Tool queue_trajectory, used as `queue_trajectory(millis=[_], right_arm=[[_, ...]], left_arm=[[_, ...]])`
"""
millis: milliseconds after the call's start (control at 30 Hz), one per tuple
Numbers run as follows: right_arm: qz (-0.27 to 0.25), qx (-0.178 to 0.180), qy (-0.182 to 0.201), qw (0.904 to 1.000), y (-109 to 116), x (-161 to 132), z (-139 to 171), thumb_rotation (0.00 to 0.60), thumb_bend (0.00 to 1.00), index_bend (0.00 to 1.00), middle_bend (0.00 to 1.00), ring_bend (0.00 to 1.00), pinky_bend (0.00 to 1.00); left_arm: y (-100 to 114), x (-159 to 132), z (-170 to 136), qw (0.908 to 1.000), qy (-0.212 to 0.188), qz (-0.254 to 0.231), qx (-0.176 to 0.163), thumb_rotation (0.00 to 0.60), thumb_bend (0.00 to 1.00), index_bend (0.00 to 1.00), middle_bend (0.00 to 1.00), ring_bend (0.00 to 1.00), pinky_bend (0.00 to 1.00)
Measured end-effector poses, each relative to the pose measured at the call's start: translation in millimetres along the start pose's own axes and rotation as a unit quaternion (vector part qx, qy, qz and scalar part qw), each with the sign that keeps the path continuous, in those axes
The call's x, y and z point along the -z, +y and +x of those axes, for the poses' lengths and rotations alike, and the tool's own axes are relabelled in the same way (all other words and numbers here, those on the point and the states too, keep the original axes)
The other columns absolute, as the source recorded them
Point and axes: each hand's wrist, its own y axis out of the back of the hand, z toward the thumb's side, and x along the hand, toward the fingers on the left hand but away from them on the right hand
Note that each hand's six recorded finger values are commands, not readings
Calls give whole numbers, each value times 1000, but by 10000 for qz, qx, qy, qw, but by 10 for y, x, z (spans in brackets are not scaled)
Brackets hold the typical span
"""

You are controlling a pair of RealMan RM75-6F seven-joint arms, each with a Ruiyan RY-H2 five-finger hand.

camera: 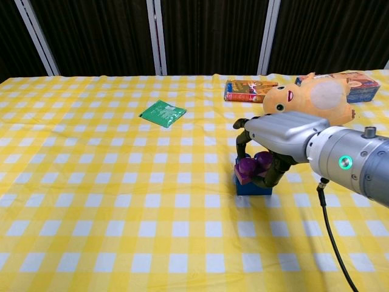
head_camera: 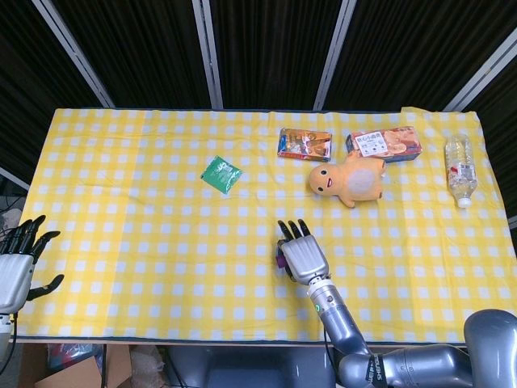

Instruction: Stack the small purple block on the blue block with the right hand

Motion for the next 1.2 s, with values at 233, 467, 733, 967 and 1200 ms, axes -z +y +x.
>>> queue_trajectory(millis=[233,467,733,967,1200], right_arm=[[-6,-21,-27,10000,-2,2,-4,600,449,542,0,0,0],[-28,-21,-57,10000,10,25,-1,600,448,542,0,0,0],[-109,-22,-99,9999,22,62,-41,600,449,542,0,0,0],[-194,-88,-146,9997,-14,108,-86,600,450,542,0,0,0],[-226,-135,-184,9995,-35,135,-103,600,449,542,0,0,0]], left_arm=[[0,-3,-7,10000,-14,-16,4,600,243,201,0,0,100],[-6,-7,-7,10000,-15,-11,19,600,243,201,0,0,100],[-16,-16,-1,10000,-17,3,32,600,243,201,0,0,100],[-24,-22,0,10000,-22,16,44,600,243,201,0,0,100],[-31,-18,10,10000,-10,21,54,600,243,201,0,0,100]])
